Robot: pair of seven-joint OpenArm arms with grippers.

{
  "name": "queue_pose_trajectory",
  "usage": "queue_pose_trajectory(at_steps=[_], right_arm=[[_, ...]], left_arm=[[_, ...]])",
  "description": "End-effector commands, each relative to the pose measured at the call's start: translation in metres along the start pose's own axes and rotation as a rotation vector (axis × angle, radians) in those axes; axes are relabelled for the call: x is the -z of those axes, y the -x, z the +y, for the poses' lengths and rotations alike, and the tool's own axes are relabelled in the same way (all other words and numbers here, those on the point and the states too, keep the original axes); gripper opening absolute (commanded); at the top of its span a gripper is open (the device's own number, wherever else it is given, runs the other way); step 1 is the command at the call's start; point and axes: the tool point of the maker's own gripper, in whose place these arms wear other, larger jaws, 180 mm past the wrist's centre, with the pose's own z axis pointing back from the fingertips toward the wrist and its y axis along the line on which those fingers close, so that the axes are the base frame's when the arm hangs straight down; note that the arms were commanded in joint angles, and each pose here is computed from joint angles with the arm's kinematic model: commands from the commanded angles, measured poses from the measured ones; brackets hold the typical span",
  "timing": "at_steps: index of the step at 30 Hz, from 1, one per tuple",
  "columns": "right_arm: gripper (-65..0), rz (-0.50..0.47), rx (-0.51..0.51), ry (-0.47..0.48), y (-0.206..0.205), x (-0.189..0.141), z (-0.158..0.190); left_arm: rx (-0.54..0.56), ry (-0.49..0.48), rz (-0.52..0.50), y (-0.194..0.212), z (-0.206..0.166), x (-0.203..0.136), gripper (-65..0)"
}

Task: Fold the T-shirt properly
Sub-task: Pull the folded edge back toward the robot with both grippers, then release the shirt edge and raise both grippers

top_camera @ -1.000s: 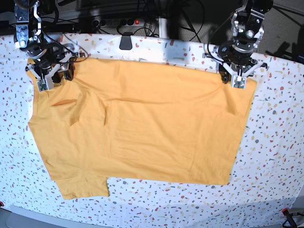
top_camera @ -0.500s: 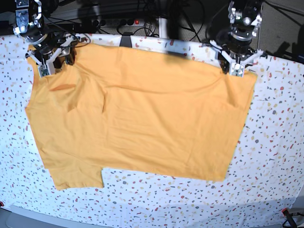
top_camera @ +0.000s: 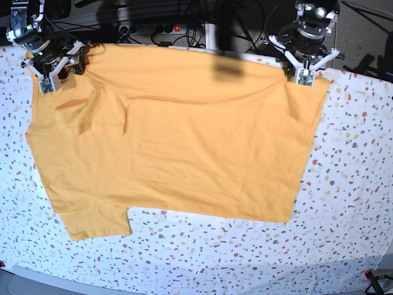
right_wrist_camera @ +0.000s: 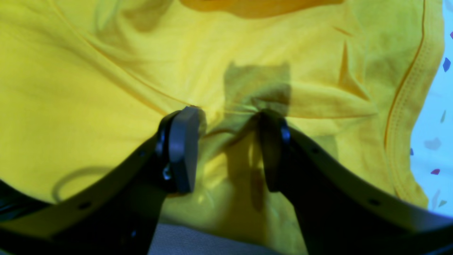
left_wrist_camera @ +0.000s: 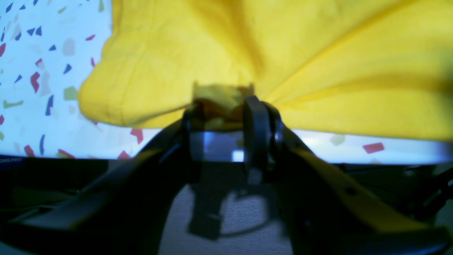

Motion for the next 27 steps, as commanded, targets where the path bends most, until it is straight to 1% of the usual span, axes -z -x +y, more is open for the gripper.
queue_pose_trajectory(at_steps=[1,7,15,20,24,27], right_arm=[[-36.8,0.063,-0.024,0.056,0.011,-0.002,-0.014],[-36.8,0.025,-0.021,0.065,-0.006,0.001,-0.018],[-36.8,-0.045,0.017,0.046,-0.034,0.005,-0.017],[-36.8,-0.071,0.017,0.052,-0.048,0.006,-0.02],[-36.8,-0.078,0.013,0.049,-0.051,0.006,-0.02],[-36.8,-0.077,0.013,0.049,-0.051,0.006,-0.02]], left_arm=[[-0.011,0.061,0.199,0.046,-0.014,-0.007,-46.1],[-0.011,0.061,0.204,0.047,-0.014,-0.007,-46.1],[-0.005,0.056,0.156,0.035,-0.013,-0.006,-46.1],[-0.006,0.065,0.123,0.017,-0.016,-0.013,-46.1],[-0.005,0.07,0.055,-0.006,-0.017,-0.02,-46.1],[0.021,0.049,0.033,-0.013,-0.014,-0.022,-46.1]])
